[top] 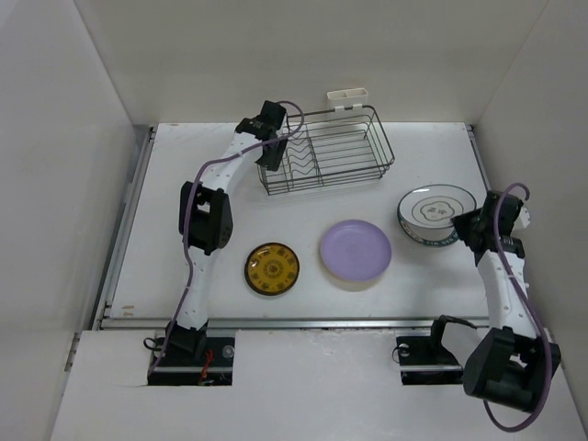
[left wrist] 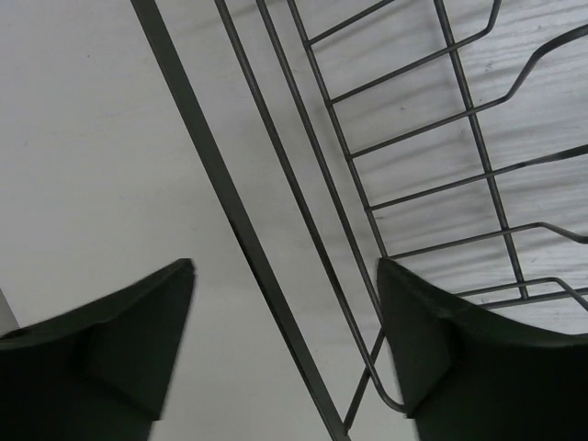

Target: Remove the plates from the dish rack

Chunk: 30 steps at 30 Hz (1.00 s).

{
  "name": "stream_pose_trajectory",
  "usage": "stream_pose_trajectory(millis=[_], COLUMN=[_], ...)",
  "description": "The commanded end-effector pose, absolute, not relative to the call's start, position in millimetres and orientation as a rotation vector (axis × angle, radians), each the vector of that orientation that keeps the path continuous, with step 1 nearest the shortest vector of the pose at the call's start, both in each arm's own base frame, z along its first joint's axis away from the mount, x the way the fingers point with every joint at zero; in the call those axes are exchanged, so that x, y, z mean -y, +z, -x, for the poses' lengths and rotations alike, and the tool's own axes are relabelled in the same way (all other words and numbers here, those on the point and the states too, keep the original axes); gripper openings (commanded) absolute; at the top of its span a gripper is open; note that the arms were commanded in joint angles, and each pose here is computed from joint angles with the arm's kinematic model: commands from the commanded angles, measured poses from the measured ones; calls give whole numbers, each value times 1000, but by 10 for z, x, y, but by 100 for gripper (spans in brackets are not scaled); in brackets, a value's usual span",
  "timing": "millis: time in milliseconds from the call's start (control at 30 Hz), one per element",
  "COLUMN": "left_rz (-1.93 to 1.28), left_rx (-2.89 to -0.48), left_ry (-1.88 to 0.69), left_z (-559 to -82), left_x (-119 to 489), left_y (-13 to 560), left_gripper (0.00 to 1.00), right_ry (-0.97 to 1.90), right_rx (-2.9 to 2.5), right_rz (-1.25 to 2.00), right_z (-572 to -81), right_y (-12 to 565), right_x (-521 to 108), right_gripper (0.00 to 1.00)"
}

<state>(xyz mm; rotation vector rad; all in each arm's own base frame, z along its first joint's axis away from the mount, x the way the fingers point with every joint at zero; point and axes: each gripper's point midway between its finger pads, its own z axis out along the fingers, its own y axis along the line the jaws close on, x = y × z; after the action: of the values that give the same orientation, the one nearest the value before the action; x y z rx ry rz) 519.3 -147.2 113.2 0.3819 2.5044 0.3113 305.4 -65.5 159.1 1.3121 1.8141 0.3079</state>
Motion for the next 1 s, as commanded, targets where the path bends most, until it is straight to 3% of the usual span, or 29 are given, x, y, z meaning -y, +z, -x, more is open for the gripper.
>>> stream_pose_trajectory(millis=[0, 233, 267, 400, 567, 767, 800, 900, 967], left_rz=[-412, -483, -483, -512, -529, -568, -556, -534, -540], left_rx=[-2484, -2528, -2536, -2535, -2510, -2494, -2481, -2469, -2470], left_ry=[290, 302, 319, 374, 375, 444, 475, 542, 579], left_z=[-5189, -5130, -5133, -5158, -5173, -5196, -5238, -5317, -5356], left_x=[1444, 1432, 1415, 1308, 1305, 1224, 1148, 969, 868], left_y=[1276, 1081, 1033, 1005, 1070, 1058, 1084, 1082, 1068], left_gripper=[68, 23, 23, 2, 0, 0, 0, 0, 0], right_ry=[312, 300, 290, 278, 259, 261, 272, 286, 306], right_rx=[-1738, -1731, -1731, -1789, -1858, -1988, -2008, -2045, -2025], right_rz=[-1352, -1372, -1387, -1395, -1411, -1469, -1459, -1461, -1440], right_z=[-3143, -3251, -3241, -3283, -3265, -3209, -3204, -3186, -3200], right_y=[1605, 1375, 1305, 1111, 880, 697, 710, 698, 794], right_x=[762, 862, 896, 893, 874, 782, 755, 711, 699], right_gripper=[0, 0, 0, 0, 1, 34, 50, 75, 80])
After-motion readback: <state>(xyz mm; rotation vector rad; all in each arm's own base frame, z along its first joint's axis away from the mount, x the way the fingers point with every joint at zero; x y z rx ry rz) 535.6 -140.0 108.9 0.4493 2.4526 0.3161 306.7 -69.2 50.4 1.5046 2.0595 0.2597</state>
